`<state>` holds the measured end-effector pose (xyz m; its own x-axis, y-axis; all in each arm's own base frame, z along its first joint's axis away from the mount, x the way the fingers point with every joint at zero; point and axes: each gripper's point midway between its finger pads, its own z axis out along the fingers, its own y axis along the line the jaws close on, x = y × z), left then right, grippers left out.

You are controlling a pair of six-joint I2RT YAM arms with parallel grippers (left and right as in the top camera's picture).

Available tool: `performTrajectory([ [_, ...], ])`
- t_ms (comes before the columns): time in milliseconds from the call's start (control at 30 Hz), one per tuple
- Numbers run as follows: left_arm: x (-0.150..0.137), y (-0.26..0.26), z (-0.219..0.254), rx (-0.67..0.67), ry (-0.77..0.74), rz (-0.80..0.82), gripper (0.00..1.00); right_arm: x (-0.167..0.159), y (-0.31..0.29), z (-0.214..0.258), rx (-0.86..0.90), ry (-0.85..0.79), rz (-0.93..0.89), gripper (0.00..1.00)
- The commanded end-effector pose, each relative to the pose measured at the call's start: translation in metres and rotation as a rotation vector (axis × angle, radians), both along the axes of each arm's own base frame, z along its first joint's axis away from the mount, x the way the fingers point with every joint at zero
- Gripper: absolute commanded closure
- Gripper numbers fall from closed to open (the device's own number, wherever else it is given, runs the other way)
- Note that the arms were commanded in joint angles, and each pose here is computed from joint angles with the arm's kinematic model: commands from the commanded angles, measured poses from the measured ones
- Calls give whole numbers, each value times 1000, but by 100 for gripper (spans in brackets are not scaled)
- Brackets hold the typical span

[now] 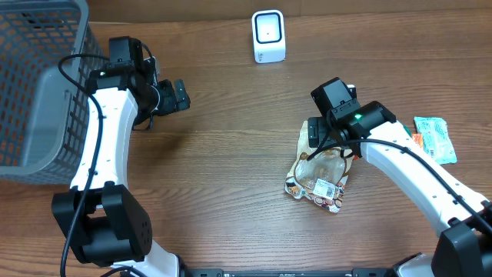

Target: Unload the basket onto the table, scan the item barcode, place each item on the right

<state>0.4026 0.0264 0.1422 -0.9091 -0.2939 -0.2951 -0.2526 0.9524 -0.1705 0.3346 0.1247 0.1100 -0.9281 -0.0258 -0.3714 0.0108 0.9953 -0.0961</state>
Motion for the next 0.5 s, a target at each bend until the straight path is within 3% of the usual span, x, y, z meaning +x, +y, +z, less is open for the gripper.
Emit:
performTrajectory([
  [0, 4, -1, 14, 1, -37, 12, 0, 5, 2, 9, 6, -31, 0, 0],
  [467, 4, -1, 14, 1, -37, 12, 0, 3, 1, 34, 40, -97, -1, 0],
])
